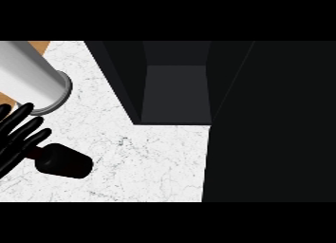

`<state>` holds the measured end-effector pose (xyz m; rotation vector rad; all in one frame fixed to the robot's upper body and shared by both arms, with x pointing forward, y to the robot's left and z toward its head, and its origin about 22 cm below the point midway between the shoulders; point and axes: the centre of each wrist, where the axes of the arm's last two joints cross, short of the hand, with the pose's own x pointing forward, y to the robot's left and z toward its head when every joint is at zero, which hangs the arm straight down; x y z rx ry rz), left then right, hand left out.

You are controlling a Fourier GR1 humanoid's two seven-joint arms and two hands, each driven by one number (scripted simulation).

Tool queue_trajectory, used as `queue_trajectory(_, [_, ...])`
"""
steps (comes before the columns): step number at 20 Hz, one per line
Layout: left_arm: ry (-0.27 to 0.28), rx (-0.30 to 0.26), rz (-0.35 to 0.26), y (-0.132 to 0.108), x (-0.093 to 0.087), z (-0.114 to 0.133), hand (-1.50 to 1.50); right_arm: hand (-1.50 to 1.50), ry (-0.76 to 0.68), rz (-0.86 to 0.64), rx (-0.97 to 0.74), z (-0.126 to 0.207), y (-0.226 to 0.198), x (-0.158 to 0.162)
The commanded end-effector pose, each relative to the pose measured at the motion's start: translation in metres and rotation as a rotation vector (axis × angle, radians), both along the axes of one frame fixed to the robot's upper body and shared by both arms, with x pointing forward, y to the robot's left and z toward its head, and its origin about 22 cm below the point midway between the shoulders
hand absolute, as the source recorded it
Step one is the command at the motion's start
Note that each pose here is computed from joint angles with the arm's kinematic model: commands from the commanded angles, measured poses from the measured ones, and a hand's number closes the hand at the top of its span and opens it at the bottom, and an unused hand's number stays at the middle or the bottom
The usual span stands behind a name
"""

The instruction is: Pick up the wine, place it into the cabinet and close the cabinet

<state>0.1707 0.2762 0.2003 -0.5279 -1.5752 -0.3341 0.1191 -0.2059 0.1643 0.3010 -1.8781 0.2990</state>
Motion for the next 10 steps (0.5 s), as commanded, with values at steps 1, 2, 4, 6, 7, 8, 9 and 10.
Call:
queue_trajectory(1, [-0.098,-0.032,-0.083,-0.002,-0.035,0.021,-1.5,-1.5,-0.053,0.013,0.042,0.038,-0.006,-0.036])
queue_trajectory(2, [-0.094,-0.023,-0.074,0.003,-0.028,0.023,-1.5,-1.5,-0.047,0.027,0.027,0.036,-0.004,-0.038])
queue_trajectory(4, [-0.122,-0.004,-0.052,0.01,-0.032,0.028,-1.5,-1.5,-0.041,0.01,0.039,0.036,-0.005,-0.038])
queue_trajectory(6, [-0.125,-0.021,-0.033,0.018,-0.017,0.032,-1.5,-1.5,-0.057,0.018,0.043,0.034,0.004,-0.036])
queue_trajectory(7, [-0.118,-0.008,0.005,0.023,-0.016,0.03,-1.5,-1.5,-0.061,0.026,0.029,0.043,-0.008,-0.046])
queue_trajectory(8, [-0.144,-0.012,-0.009,0.028,-0.018,0.037,-1.5,-1.5,-0.055,0.023,0.031,0.041,-0.008,-0.043])
queue_trajectory(9, [-0.148,0.011,0.013,0.039,-0.017,0.039,-1.5,-1.5,-0.051,0.026,0.022,0.04,-0.006,-0.042])
queue_trajectory(10, [-0.149,0.004,0.03,0.033,-0.014,0.043,-1.5,-1.5,-0.063,0.042,0.025,0.039,-0.007,-0.042])
